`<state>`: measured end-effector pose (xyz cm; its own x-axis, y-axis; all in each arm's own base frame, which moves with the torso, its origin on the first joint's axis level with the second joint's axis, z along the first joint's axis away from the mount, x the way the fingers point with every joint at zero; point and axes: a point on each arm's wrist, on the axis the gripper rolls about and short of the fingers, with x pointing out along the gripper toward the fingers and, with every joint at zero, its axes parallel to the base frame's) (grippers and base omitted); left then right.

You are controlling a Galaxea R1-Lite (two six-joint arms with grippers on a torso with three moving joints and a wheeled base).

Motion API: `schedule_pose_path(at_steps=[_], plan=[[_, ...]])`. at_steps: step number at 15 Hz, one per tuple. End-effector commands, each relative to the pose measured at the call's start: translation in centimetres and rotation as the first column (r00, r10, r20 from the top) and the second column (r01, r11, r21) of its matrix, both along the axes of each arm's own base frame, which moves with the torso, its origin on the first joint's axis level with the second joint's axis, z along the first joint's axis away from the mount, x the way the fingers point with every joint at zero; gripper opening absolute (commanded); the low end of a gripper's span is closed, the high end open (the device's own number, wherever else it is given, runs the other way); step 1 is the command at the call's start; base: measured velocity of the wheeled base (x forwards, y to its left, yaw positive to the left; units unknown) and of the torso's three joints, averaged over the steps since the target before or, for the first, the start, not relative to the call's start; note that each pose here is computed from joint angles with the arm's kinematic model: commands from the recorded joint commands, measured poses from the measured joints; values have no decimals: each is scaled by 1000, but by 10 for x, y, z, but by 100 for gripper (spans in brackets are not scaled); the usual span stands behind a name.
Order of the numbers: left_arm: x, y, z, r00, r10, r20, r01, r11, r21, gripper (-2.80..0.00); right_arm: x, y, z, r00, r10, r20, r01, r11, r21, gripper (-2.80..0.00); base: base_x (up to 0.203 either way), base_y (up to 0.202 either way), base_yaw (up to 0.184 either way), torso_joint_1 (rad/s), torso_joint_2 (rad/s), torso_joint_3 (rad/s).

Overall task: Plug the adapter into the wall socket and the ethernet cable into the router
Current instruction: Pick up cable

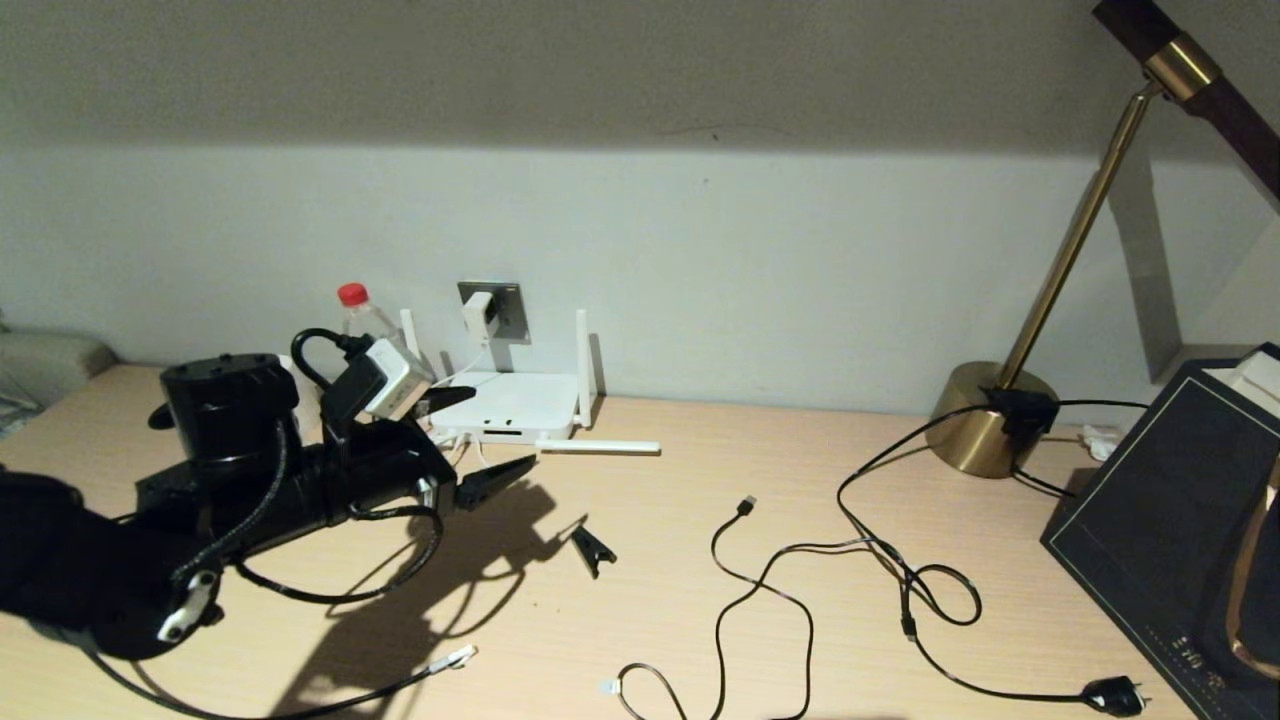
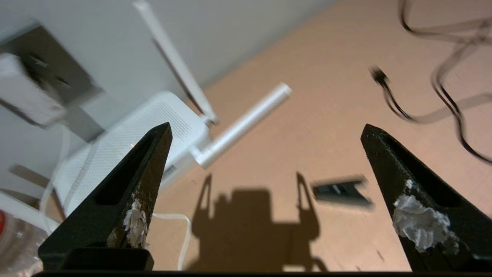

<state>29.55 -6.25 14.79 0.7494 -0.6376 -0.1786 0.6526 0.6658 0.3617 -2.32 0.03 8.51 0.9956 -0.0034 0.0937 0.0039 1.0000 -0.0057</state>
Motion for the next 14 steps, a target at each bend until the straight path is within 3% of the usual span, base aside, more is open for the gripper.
schedule_pose_path(at_steps=[1, 3, 5, 9, 11, 14], plan=[[-20, 3, 13, 992, -43, -119, 54, 995, 87, 0, 3, 0, -10, 999, 0, -34, 0, 1000, -1, -280, 0, 0, 0, 0, 0, 0], [-29, 4, 21, 973, -76, -218, 113, 980, 165, 0, 3, 0, -10, 999, 0, -35, 0, 1000, -1, -280, 0, 0, 0, 0, 0, 0], [-38, 6, 21, 935, -89, -342, 169, 962, 213, 0, 3, 0, -10, 999, 0, -35, 0, 1000, -1, -280, 0, 0, 0, 0, 0, 0], [-46, 32, 6, 858, -115, -500, 329, 872, 363, 0, 3, 0, -10, 999, 0, -34, 0, 1000, -1, -280, 0, 0, 0, 0, 0, 0], [-44, 38, -6, 807, -109, -581, 378, 850, 366, 0, 3, 0, -10, 999, 0, -34, 0, 1000, -1, -280, 0, 0, 0, 0, 0, 0], [-41, 35, -27, 759, -75, -647, 410, 827, 385, 0, 3, 0, -10, 999, 0, -34, 0, 1000, -1, -280, 0, 0, 0, 0, 0, 0]])
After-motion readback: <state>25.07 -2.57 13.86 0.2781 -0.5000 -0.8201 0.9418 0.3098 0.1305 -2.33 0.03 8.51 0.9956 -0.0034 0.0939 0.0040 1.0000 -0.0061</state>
